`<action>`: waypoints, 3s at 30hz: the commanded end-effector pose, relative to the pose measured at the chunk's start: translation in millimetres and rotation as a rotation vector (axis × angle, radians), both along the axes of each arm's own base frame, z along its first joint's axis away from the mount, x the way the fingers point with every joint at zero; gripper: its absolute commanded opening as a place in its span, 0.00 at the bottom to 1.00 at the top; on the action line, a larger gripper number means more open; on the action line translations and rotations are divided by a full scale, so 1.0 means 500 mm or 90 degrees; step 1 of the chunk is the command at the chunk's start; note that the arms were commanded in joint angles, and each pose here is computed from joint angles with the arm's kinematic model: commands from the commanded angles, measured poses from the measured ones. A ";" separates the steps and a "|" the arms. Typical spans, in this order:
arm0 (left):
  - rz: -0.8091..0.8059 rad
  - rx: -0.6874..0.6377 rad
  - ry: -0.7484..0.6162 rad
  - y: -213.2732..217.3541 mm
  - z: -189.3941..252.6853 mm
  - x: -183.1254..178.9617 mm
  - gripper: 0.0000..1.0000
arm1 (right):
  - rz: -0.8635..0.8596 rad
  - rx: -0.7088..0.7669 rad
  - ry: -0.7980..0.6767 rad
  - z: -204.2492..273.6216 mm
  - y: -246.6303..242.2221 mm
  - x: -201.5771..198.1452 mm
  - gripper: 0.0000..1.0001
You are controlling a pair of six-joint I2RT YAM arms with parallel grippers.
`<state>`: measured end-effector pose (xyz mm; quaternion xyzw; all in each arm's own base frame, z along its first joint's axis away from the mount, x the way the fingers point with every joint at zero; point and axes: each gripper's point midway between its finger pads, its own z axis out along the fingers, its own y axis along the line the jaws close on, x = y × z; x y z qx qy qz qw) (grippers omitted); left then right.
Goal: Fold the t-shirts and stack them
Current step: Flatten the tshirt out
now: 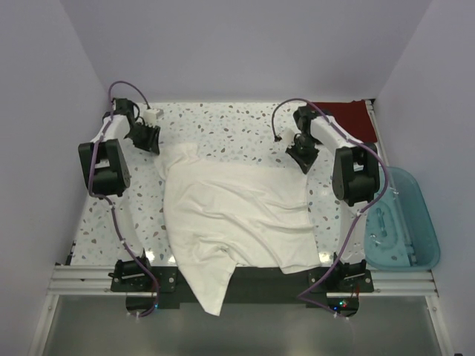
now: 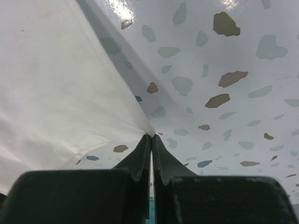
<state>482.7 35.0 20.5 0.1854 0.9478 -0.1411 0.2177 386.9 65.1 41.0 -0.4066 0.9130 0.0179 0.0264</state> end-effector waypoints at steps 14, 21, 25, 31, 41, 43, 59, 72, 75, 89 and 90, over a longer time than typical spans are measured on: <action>0.050 0.008 -0.196 0.042 0.226 0.148 0.00 | -0.052 0.029 -0.263 0.167 0.019 0.190 0.00; 0.091 0.011 -0.427 0.070 0.485 0.220 0.00 | -0.102 0.054 -0.535 0.388 0.016 0.318 0.00; 0.118 -0.038 -0.551 0.084 0.643 0.212 0.00 | -0.133 0.090 -0.685 0.551 0.012 0.340 0.00; 0.133 -0.082 -0.740 0.097 0.896 0.138 0.00 | -0.168 0.162 -0.863 0.774 0.008 0.318 0.00; 0.182 0.110 -1.021 0.091 1.197 -0.145 0.00 | -0.176 0.224 -1.111 1.081 -0.038 0.134 0.00; 0.203 0.135 -1.064 0.097 1.210 -0.181 0.00 | -0.176 0.239 -1.159 1.138 -0.049 0.079 0.00; 0.374 0.357 -1.368 0.081 1.403 -0.613 0.00 | -0.097 0.225 -1.378 1.322 -0.107 -0.243 0.00; 0.076 0.280 -0.869 0.074 0.920 -0.248 0.00 | 0.076 0.129 -1.015 0.882 0.015 0.135 0.00; 0.022 0.211 -0.747 0.033 0.744 -0.193 0.00 | 0.107 0.136 -0.921 0.736 0.044 0.188 0.00; 0.054 0.174 -0.352 0.047 0.200 0.129 0.00 | 0.164 0.051 -0.693 0.246 0.128 0.451 0.00; 0.059 0.171 -0.348 0.047 0.191 0.145 0.00 | 0.169 0.042 -0.673 0.199 0.133 0.466 0.00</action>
